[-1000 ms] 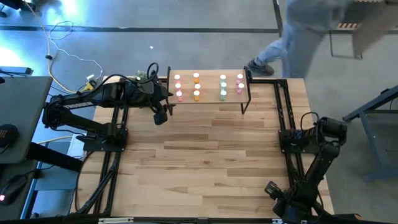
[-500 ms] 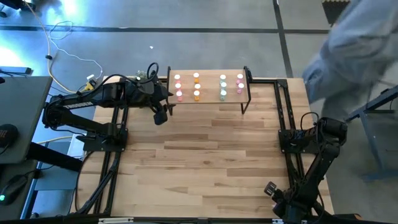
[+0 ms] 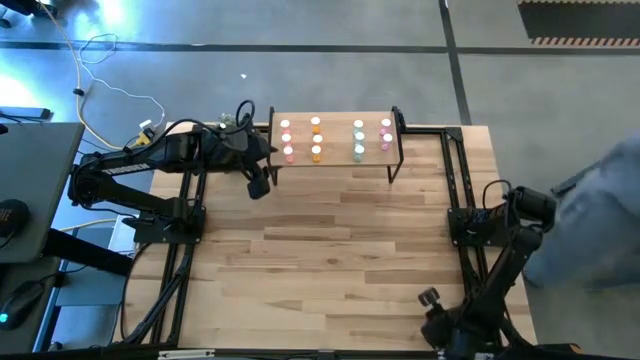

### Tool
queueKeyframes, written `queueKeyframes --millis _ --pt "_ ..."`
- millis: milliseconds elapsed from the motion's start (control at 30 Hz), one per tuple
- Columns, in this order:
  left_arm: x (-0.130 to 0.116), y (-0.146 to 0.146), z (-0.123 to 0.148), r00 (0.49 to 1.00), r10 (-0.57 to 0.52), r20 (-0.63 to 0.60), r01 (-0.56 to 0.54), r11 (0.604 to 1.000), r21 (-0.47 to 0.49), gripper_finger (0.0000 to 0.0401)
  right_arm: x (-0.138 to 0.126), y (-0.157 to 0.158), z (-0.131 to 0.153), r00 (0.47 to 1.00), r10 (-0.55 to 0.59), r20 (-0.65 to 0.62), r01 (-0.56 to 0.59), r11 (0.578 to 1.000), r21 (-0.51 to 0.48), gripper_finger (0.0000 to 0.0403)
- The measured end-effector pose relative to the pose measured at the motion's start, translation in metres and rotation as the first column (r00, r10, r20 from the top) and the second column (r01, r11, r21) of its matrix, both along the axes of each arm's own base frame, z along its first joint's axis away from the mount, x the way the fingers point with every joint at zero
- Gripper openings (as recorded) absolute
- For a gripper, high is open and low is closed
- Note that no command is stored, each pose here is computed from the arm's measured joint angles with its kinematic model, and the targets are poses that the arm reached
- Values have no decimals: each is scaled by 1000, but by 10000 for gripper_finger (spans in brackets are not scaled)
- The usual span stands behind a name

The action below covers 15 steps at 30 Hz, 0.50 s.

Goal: Pick and place medicine bottles onto shelf by color
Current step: Put the top violet pill bottle on the shelf aligned with the other violet pill bottle

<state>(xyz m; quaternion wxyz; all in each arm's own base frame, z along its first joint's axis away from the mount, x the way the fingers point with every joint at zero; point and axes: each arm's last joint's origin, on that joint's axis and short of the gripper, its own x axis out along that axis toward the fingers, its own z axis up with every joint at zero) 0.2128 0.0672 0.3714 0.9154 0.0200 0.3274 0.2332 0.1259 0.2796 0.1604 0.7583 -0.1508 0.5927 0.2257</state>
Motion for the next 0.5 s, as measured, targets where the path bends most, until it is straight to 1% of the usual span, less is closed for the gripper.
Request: queueKeyframes --millis 67,133,200,267,333,367,433,500 --pt "0 1 0 1000 12 -2 -12 1000 8 207 11 0 7 993 -104 57 103 994 21 71" --pt "-1 3 0 1000 19 -6 -19 1000 15 207 21 -2 11 974 -199 109 197 980 25 71" --pt "-2 5 0 999 33 -8 -33 999 22 207 31 -4 16 942 -292 168 288 957 49 71" --pt "-3 8 0 998 55 -5 -55 998 27 207 42 -7 21 895 -386 224 378 923 76 71" --pt "-4 11 1 997 73 -2 -73 997 30 207 52 -11 26 829 -484 281 474 874 110 71" --pt "-4 12 1 997 79 0 -79 996 31 207 58 -13 29 786 -534 312 520 844 135 71" --pt "-5 15 1 996 91 -2 -90 995 38 207 69 -19 34 686 -624 374 603 775 188 71" --pt "-6 18 1 995 96 -3 -95 994 48 207 81 -26 39 571 -696 436 669 702 244 71"
